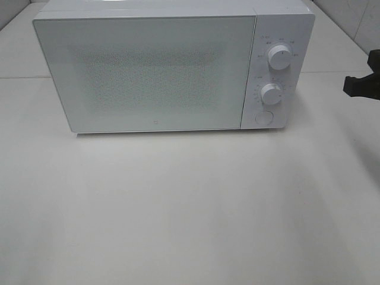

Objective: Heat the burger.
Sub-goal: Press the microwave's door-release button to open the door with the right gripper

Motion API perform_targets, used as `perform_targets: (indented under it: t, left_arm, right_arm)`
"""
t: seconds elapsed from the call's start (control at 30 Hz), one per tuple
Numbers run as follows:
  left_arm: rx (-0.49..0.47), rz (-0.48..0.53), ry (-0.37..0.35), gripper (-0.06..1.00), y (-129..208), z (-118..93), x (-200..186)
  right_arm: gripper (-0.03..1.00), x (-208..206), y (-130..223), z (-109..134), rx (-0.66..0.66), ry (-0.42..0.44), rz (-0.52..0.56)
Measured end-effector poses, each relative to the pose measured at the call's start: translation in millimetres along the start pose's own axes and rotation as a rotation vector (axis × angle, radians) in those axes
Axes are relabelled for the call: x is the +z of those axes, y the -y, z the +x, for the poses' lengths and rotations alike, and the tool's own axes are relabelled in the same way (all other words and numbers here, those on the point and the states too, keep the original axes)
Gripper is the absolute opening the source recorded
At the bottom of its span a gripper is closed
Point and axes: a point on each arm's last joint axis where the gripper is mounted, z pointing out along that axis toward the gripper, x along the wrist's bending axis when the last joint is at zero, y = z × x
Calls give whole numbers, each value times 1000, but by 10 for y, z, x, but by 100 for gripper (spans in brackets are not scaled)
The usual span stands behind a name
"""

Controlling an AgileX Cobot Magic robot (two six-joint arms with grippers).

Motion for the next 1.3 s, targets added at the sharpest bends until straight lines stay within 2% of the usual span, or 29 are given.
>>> perform_targets:
  t: [0.4, 0.8, 1.1, 1.17, 1.2, 1.27, 1.3]
  left_arm:
    - [0, 0, 0, 99, 0, 0, 0]
    - [0, 0, 0, 99, 0, 0, 0]
    - [0, 0, 0, 99, 0, 0, 0]
    - [0, 0, 0, 99, 0, 0, 0]
    - [0, 0, 0, 99, 0, 0, 0]
    - [0, 0, 0, 99, 0, 0, 0]
    - [0, 0, 0, 99, 0, 0, 0]
  right_arm:
    - [2, -16, 428, 31, 77, 7, -18]
    - [2, -126, 755, 58, 131, 9, 105]
    - [2, -131, 782, 259, 258, -37, 127]
    - [2, -139, 777, 353, 351, -48, 131]
    - [2, -139, 777, 353, 351, -48, 131]
    - [2, -151, 773, 434, 468, -52, 137]
    - [2, -151, 773, 434, 468, -52, 137]
